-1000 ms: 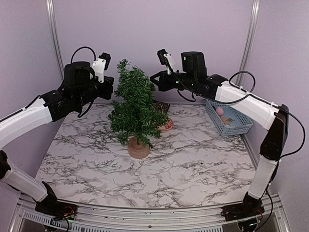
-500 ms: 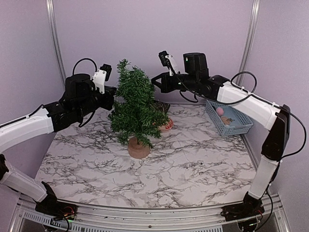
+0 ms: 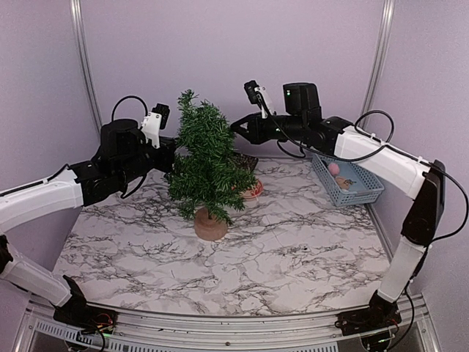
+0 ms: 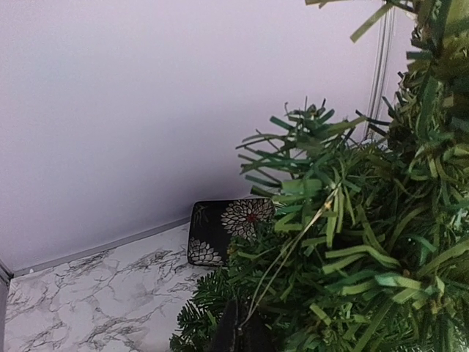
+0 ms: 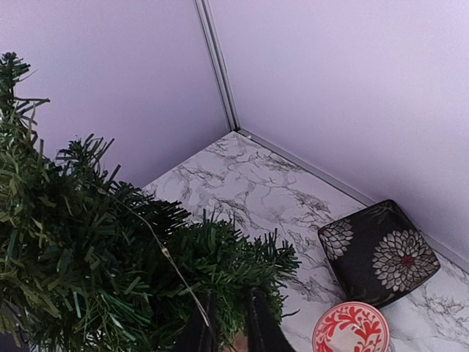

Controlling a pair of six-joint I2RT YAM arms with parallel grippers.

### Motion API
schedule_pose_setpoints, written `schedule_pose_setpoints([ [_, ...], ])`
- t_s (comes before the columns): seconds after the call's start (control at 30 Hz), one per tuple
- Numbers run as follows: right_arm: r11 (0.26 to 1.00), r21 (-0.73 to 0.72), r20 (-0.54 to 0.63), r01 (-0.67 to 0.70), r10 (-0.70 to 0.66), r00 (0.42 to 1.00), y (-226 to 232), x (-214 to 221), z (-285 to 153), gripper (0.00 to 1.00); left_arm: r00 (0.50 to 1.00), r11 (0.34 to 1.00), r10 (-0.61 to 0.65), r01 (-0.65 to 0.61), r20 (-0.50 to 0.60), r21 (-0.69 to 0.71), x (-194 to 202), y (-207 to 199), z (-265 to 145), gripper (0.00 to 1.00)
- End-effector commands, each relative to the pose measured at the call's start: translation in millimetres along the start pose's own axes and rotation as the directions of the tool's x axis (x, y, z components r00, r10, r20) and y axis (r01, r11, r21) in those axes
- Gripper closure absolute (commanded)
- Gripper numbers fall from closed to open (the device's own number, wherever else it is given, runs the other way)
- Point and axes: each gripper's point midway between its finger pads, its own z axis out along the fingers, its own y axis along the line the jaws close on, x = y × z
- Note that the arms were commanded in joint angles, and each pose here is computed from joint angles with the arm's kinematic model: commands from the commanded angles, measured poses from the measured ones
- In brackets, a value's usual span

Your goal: Decorate the small christmas tree

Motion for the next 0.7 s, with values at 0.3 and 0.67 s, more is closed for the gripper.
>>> schedule_pose_setpoints([
  [0.3,0.999,-0.036,0.121,0.004,0.001,0.993,7,-26,-66,0.51,0.999,1.000,-0.030,0.030,0.034,0.010,-10,4,-13,1.00],
  [0.67,0.999,-0.049,0.061,-0.024,0.027,0.998,9,30,-95,0.33,0.997,1.000,-0.031,0.030,0.067,0.004,-30,9,-30,0.72],
])
